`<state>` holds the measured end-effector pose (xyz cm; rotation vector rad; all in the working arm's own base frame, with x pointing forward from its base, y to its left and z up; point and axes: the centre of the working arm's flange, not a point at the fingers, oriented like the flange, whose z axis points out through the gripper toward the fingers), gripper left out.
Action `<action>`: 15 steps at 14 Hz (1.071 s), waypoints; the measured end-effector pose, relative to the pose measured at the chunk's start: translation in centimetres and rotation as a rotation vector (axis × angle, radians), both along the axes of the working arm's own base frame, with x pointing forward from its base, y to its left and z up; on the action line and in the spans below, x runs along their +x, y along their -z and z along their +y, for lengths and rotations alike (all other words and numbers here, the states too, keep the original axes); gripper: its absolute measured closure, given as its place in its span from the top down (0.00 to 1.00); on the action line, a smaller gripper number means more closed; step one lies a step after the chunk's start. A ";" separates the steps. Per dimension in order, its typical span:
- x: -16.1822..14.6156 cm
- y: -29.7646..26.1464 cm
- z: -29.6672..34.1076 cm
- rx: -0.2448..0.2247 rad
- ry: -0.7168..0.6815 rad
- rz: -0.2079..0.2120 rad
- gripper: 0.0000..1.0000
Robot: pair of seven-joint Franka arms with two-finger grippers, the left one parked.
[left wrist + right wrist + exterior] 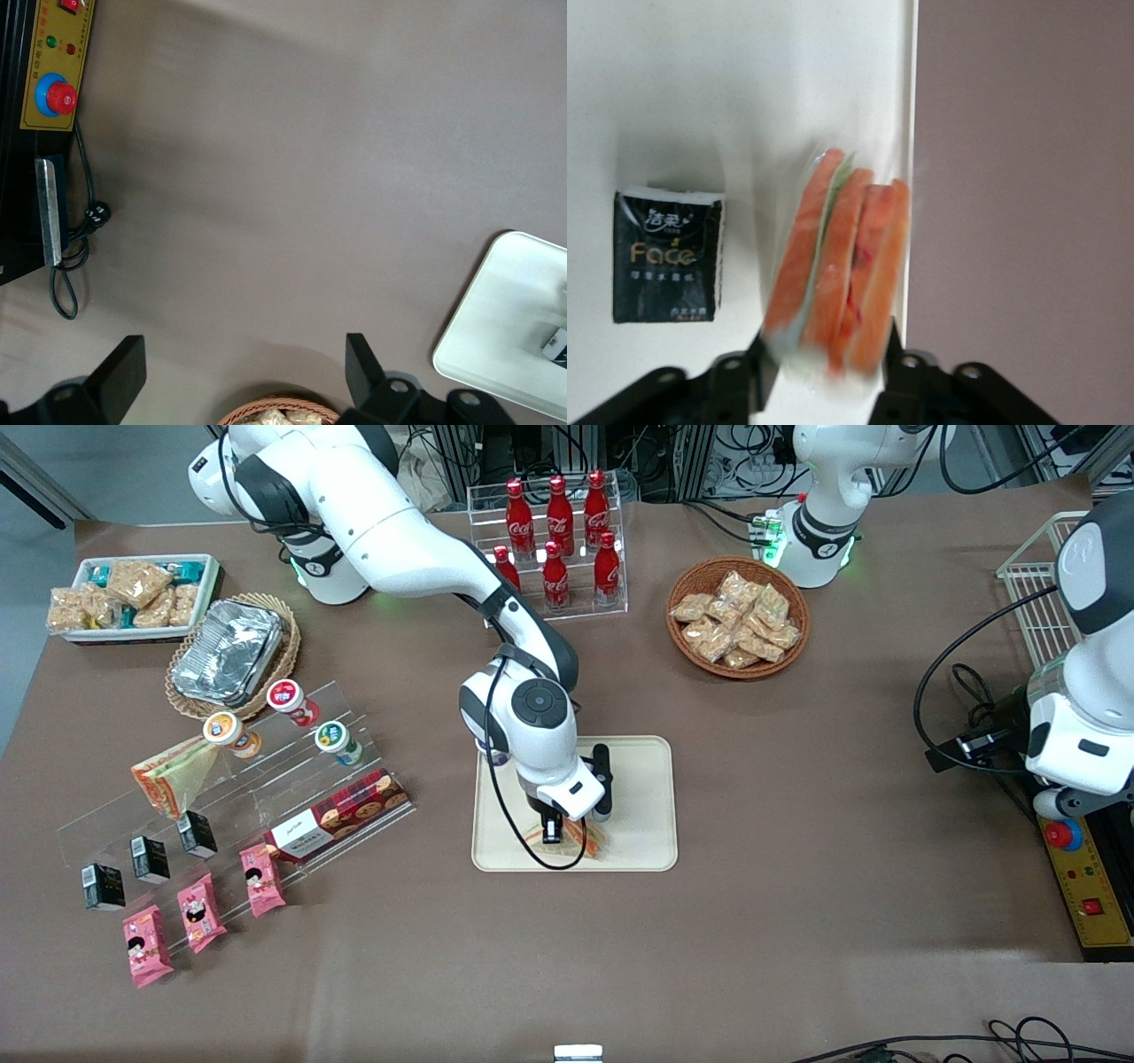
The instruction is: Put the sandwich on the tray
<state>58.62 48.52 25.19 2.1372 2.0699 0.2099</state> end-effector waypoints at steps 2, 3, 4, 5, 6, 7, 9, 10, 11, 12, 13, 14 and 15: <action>0.0 -0.5 0.2 0.022 0.030 0.001 0.78; 0.2 -1.2 0.2 0.047 0.053 0.006 0.81; 0.4 -2.0 0.1 0.077 0.078 0.016 0.81; 0.7 -3.1 -0.1 0.109 0.106 0.030 0.81; 1.1 -4.4 -0.5 0.138 0.137 0.044 0.81; 1.8 -6.2 -1.3 0.170 0.177 0.051 0.81; 3.7 -10.1 -4.5 0.214 0.304 0.053 0.81; 4.7 -12.4 -6.6 0.225 0.383 0.059 0.81; 5.5 -14.7 -9.0 0.235 0.460 0.066 0.81; 6.3 -16.8 -11.3 0.244 0.535 0.069 0.81; 7.1 -18.6 -13.9 0.252 0.610 0.069 0.81; 7.9 -20.3 -16.8 0.259 0.678 0.067 0.81; 8.9 -21.9 -20.1 0.271 0.744 0.059 0.81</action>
